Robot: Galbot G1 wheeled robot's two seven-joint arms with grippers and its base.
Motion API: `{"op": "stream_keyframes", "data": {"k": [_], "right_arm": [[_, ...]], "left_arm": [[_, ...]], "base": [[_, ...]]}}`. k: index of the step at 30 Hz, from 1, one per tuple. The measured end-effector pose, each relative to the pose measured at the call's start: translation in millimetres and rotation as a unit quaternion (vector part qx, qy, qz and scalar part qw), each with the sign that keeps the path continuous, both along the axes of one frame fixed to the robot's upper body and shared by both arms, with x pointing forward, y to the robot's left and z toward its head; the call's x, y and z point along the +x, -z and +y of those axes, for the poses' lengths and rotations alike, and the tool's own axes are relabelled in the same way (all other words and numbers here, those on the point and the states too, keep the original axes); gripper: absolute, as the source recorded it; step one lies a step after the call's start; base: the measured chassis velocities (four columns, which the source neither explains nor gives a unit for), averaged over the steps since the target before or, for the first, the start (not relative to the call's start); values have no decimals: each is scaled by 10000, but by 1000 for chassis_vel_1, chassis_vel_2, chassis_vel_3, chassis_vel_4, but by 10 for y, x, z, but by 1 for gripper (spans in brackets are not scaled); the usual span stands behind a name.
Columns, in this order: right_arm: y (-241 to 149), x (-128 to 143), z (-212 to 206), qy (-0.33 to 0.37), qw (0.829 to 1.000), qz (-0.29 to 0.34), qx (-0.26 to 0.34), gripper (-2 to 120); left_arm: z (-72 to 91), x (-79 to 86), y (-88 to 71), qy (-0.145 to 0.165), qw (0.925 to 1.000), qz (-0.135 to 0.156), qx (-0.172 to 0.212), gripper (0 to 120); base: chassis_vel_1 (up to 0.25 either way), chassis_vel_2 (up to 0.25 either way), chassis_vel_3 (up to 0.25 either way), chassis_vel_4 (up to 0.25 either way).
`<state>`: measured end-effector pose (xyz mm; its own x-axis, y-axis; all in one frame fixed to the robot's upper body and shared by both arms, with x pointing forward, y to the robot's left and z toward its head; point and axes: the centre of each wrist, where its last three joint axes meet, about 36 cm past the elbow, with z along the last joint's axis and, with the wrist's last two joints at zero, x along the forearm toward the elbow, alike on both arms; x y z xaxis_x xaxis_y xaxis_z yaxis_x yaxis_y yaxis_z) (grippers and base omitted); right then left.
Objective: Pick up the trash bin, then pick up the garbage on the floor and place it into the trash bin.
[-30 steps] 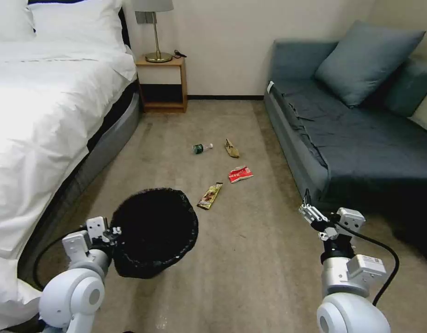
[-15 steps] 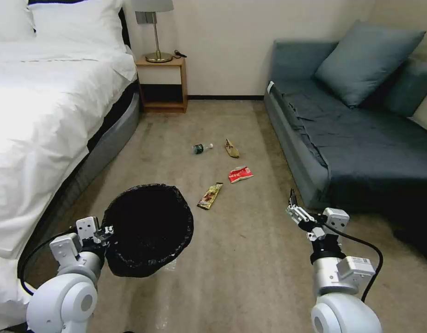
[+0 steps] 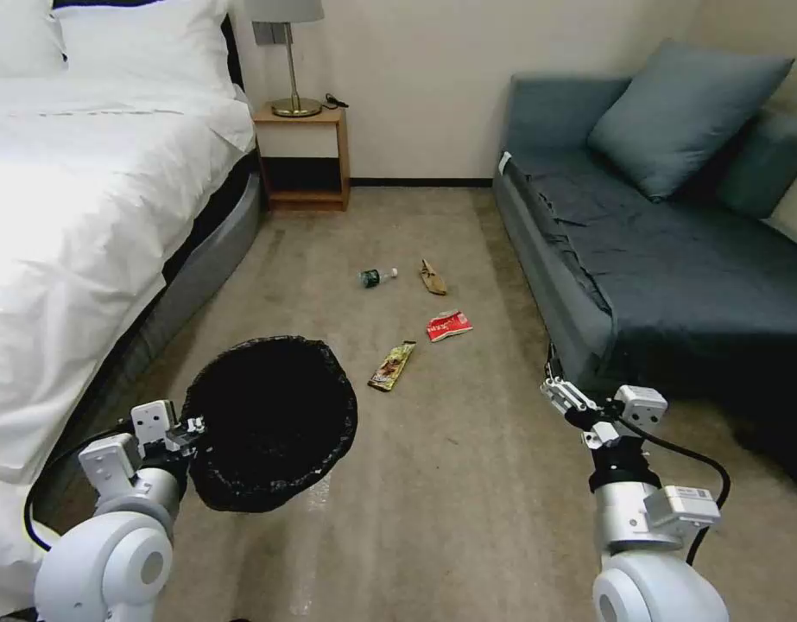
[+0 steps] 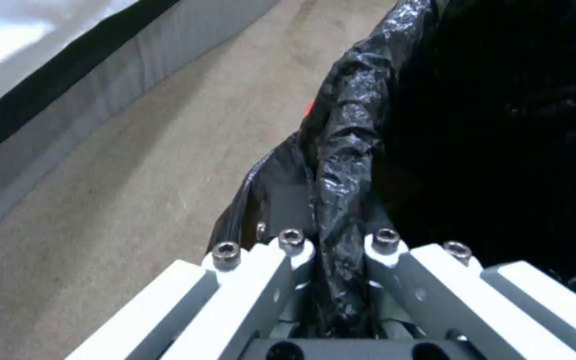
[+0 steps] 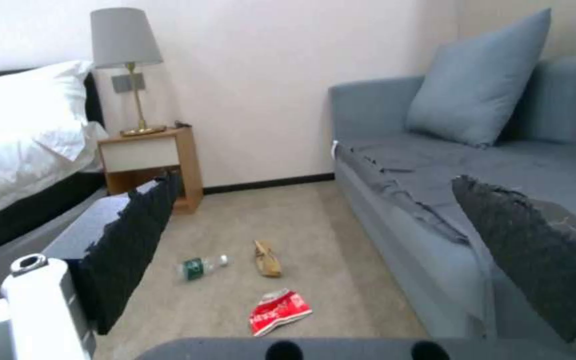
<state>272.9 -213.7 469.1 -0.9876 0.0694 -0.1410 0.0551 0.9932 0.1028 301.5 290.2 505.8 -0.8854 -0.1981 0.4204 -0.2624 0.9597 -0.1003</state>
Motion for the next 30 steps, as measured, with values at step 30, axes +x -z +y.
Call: {"op": "stream_keyframes", "data": {"k": [30], "right_arm": [[162,75,57,-45,10000,22,-66,100]], "left_arm": [[79,175,158,-89,9999,133,26,3]], "base": [[-190,191,191,-191]]}}
